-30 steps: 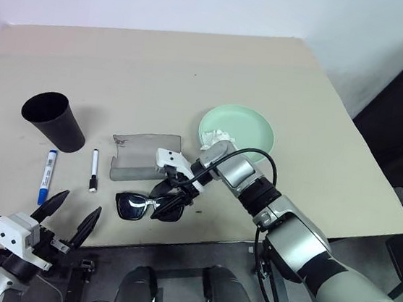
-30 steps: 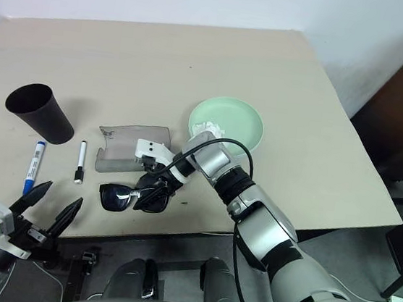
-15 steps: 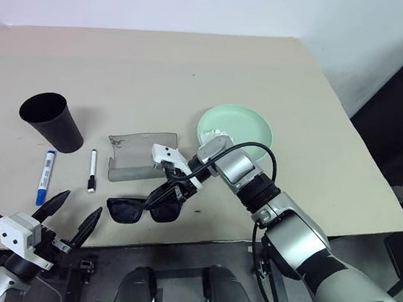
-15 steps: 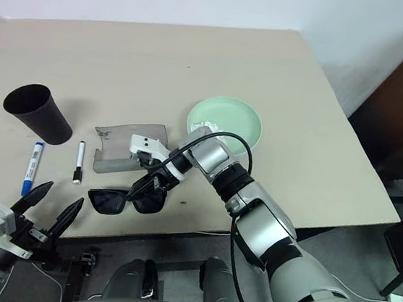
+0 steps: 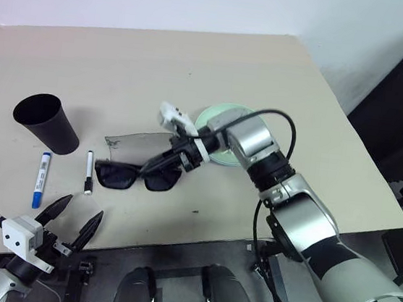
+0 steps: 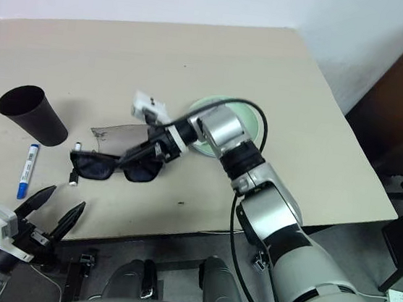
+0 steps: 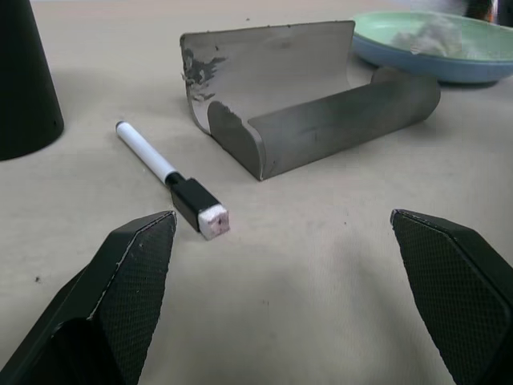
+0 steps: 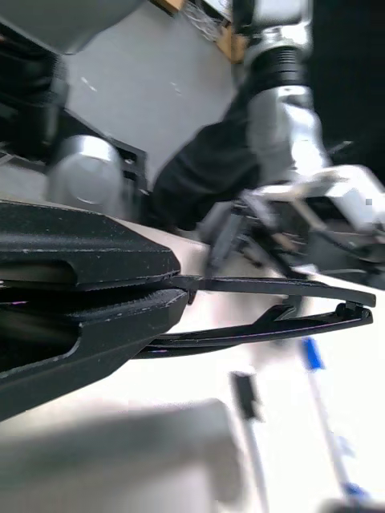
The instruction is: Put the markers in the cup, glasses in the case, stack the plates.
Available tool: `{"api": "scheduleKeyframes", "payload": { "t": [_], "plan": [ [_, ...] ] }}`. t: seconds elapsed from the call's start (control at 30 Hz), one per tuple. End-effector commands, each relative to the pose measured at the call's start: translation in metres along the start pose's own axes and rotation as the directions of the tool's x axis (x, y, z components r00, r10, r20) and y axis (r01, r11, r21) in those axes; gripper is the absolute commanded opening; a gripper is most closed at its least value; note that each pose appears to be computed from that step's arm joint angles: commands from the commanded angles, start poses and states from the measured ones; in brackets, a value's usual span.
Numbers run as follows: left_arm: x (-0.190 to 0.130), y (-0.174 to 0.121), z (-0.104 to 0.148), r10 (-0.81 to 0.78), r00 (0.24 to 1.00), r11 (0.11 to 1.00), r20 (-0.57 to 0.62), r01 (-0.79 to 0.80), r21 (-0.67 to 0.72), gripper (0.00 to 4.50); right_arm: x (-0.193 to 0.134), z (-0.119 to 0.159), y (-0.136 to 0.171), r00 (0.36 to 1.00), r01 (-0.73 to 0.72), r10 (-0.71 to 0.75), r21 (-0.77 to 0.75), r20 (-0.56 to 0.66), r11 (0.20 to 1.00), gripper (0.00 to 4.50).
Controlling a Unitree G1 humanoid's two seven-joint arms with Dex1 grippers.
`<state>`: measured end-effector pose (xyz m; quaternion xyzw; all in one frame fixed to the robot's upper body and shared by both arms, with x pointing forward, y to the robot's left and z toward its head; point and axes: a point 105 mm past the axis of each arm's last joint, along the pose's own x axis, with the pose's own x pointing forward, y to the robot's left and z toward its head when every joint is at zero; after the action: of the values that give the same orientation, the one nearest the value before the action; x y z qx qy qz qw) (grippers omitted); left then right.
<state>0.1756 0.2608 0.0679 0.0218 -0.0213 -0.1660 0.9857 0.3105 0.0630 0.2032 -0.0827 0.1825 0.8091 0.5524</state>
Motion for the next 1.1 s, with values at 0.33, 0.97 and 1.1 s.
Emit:
{"api": "scheduleKeyframes", "payload": {
  "t": [0.33,0.97,1.1],
  "plan": [
    [0.005,0.0,0.009,-0.003,0.999,1.0,0.049,0.002,0.012,4.5,0.005,0.022,-0.047,0.959,0.272,-0.282,-0.268,0.0,0.924,0.01],
    [0.019,-0.003,0.031,-0.013,0.994,0.997,0.106,0.005,0.072,4.5,0.024,-0.02,-0.051,0.945,0.226,-0.267,-0.21,-0.19,0.951,0.01],
    [0.02,-0.002,0.031,-0.012,0.994,0.997,0.107,0.005,0.072,4.5,0.029,-0.03,-0.05,0.941,0.2,-0.249,-0.217,-0.229,0.956,0.01]
  ]
}}
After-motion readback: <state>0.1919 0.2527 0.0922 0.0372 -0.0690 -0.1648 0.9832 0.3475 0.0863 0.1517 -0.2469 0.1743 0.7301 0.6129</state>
